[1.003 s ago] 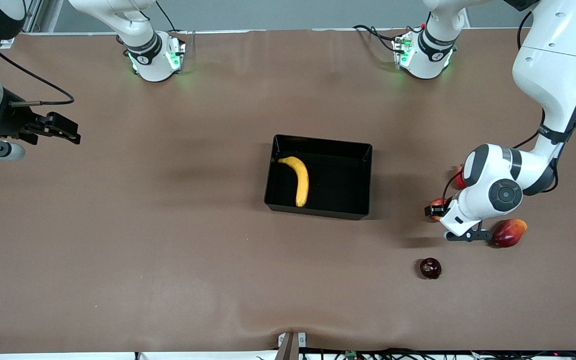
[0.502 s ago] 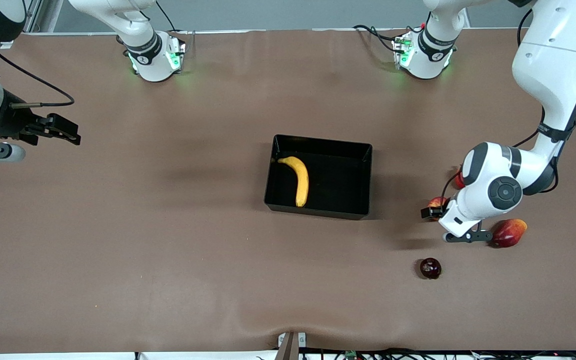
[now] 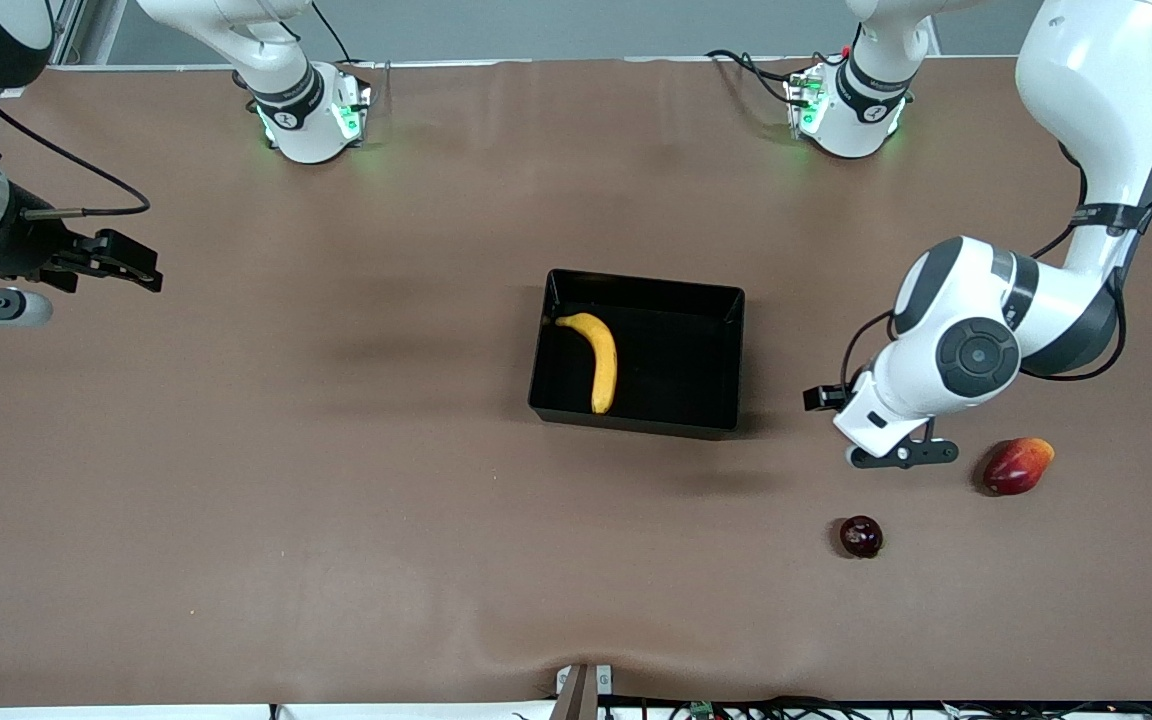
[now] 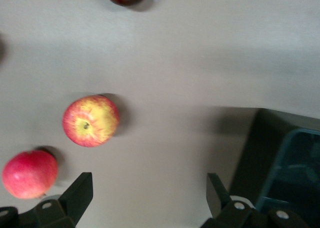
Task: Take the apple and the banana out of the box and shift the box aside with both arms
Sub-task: 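Reach the left gripper into the box and grasp the banana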
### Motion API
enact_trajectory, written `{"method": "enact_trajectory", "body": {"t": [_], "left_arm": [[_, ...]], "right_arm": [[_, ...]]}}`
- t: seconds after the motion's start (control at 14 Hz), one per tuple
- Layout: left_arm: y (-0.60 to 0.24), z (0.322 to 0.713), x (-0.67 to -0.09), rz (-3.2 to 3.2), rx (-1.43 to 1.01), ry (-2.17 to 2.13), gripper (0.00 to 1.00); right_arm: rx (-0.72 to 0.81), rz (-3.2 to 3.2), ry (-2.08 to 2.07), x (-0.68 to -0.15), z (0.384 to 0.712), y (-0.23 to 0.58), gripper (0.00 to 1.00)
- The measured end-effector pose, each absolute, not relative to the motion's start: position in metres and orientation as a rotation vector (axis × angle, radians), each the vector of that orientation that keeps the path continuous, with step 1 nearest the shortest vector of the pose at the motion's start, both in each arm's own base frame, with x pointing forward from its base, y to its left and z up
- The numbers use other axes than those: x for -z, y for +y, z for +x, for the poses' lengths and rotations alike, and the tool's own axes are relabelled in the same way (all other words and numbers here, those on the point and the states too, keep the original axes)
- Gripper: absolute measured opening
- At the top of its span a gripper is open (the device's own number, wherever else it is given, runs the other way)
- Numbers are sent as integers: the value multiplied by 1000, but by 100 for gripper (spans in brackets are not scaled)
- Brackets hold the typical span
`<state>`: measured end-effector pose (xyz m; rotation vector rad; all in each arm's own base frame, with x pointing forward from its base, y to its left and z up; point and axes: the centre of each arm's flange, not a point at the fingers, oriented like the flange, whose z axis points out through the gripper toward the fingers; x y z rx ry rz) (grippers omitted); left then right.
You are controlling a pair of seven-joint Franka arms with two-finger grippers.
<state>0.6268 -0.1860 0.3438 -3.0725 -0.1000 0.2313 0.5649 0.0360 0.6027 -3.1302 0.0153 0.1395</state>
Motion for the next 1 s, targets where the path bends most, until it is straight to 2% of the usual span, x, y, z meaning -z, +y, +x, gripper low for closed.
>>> {"method": "enact_trajectory", "body": {"t": [0.29, 0.57, 0.79, 1.0], "left_arm": [[-255, 601, -350, -3090, -242, -167, 100], [-364, 564, -338, -3120, -242, -58, 100], [-428, 541, -314, -3153, -141, 47, 100], [-453, 532, -282, -3175, -102, 122, 100]], "right_arm": [[-133, -3131, 40, -602, 567, 38, 100], [-132, -3131, 93, -599, 573, 41, 100], [-137, -3131, 99, -597, 574, 42, 100], [-150, -3114, 166, -593, 576, 44, 100]]}}
